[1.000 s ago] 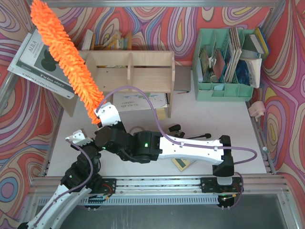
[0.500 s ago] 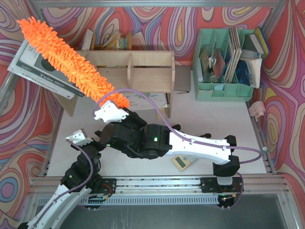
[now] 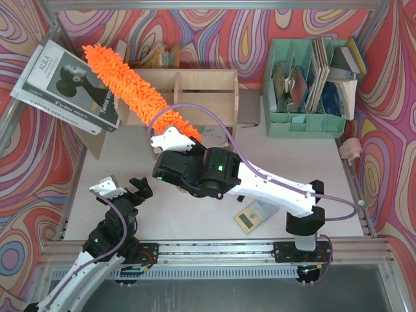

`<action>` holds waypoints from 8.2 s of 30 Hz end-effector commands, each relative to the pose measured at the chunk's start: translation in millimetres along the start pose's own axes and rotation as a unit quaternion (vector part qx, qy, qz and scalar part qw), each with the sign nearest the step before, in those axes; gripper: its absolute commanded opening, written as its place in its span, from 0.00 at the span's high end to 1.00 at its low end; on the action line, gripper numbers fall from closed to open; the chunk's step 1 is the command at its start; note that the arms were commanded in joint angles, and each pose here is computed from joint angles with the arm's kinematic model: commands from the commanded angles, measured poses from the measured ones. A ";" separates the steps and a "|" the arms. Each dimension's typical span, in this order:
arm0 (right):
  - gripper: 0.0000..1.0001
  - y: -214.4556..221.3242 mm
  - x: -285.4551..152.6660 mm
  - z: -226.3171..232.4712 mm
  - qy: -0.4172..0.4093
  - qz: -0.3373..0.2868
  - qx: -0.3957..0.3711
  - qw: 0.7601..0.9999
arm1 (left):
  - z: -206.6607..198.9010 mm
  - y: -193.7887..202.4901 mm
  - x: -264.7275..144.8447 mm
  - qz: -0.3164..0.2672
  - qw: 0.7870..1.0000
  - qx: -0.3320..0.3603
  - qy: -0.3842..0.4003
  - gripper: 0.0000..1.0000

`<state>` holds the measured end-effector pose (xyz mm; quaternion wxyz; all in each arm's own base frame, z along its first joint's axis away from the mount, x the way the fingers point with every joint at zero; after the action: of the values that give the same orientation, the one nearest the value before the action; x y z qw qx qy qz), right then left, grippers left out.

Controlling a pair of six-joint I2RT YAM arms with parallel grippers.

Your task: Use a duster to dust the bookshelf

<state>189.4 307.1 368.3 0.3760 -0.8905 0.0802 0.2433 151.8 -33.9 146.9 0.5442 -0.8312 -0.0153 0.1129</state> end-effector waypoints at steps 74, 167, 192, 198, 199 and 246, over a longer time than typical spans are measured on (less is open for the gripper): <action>1.00 42.7 28.0 -52.8 0.032 0.086 0.118 0.989 | -0.3 2.7 1.5 0.002 1.000 0.009 0.002 0.01; 1.00 91.0 18.8 -130.6 0.102 0.111 0.211 0.966 | 0.2 2.9 1.3 0.003 1.000 0.007 0.000 0.01; 1.00 146.1 40.6 -148.1 0.142 0.171 0.238 0.945 | 0.5 2.6 1.6 0.002 1.000 0.008 -0.003 0.02; 1.00 125.5 22.5 -177.0 0.157 0.090 0.275 0.944 | 3.2 1.1 2.1 -0.005 1.000 -0.002 -0.018 0.02; 1.00 121.7 18.9 -181.1 0.153 0.069 0.282 0.945 | 3.8 0.0 2.2 -0.008 1.000 -0.008 -0.024 0.01; 1.00 59.6 43.6 -33.4 -0.235 -0.215 0.216 0.923 | -313.3 -190.6 42.1 0.055 0.956 -0.163 0.236 0.42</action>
<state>212.8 239.5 308.4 0.5885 -0.7012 -0.1214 0.3838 272.5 -234.2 422.5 0.3945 -0.9026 0.1632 -0.0557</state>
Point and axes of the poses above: each gripper's point midway between its finger pads, its own x axis out along the fingers, its own z axis along the line the jaws close on, y = z × x, the point moved 6 cm from there along -x, back along the fingers, and after that the axes turned 2 degrees about -x, right-handed, at the moved point
